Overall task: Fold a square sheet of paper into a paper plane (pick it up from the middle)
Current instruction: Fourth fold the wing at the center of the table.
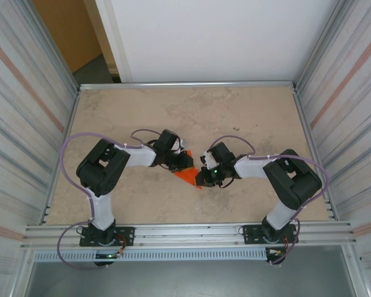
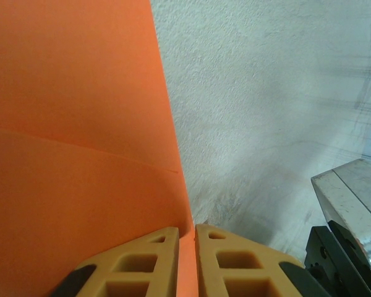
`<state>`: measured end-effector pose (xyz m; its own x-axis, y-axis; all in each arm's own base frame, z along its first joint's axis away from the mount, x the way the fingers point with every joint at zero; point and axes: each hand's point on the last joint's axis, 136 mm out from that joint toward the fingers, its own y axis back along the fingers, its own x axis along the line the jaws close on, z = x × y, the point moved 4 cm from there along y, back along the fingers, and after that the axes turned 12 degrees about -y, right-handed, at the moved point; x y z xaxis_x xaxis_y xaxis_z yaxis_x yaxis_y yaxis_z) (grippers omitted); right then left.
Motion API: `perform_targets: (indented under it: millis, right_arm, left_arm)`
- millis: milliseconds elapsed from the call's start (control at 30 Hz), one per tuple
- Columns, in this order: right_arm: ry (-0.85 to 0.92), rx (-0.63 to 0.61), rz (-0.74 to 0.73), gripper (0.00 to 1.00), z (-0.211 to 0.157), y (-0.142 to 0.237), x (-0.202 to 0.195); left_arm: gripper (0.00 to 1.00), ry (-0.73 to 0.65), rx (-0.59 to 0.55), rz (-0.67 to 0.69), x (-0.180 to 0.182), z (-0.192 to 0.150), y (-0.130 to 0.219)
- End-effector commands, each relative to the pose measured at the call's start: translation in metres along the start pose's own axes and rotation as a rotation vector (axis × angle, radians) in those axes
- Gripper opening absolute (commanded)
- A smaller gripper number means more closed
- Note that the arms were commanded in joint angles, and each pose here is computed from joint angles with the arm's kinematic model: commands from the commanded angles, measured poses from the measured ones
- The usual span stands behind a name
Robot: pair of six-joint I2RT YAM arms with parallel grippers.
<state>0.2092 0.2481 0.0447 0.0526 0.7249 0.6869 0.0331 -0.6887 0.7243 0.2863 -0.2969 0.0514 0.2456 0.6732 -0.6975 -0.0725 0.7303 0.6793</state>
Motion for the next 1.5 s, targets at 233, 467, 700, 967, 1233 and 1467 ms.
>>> perform_targets:
  millis: [233,467,700,967,1233,1467]
  right_arm:
    - [-0.034,0.02,0.026,0.13,-0.012,0.016,0.001]
    - [-0.059,0.052,0.005,0.13,-0.018,0.008,-0.009]
    - [-0.078,0.08,-0.021,0.13,-0.022,0.0,-0.018]
    - [-0.103,0.083,-0.077,0.13,-0.025,-0.004,-0.033]
    - [-0.126,0.085,-0.128,0.12,-0.031,-0.001,-0.046]
    - [-0.134,0.088,-0.144,0.12,-0.033,-0.001,-0.051]
  left_arm:
    - [0.15,0.001,0.015,0.009,0.004,0.001,-0.001]
    - [0.15,0.003,0.014,0.008,0.004,0.001,-0.001]
    - [0.15,0.004,0.016,0.01,0.005,0.0,-0.001]
    - [0.15,0.009,0.021,0.014,0.006,-0.001,-0.002]
    - [0.15,-0.007,0.002,0.011,0.006,0.007,0.006]
    - [0.15,-0.027,-0.026,0.002,0.008,0.021,0.015]
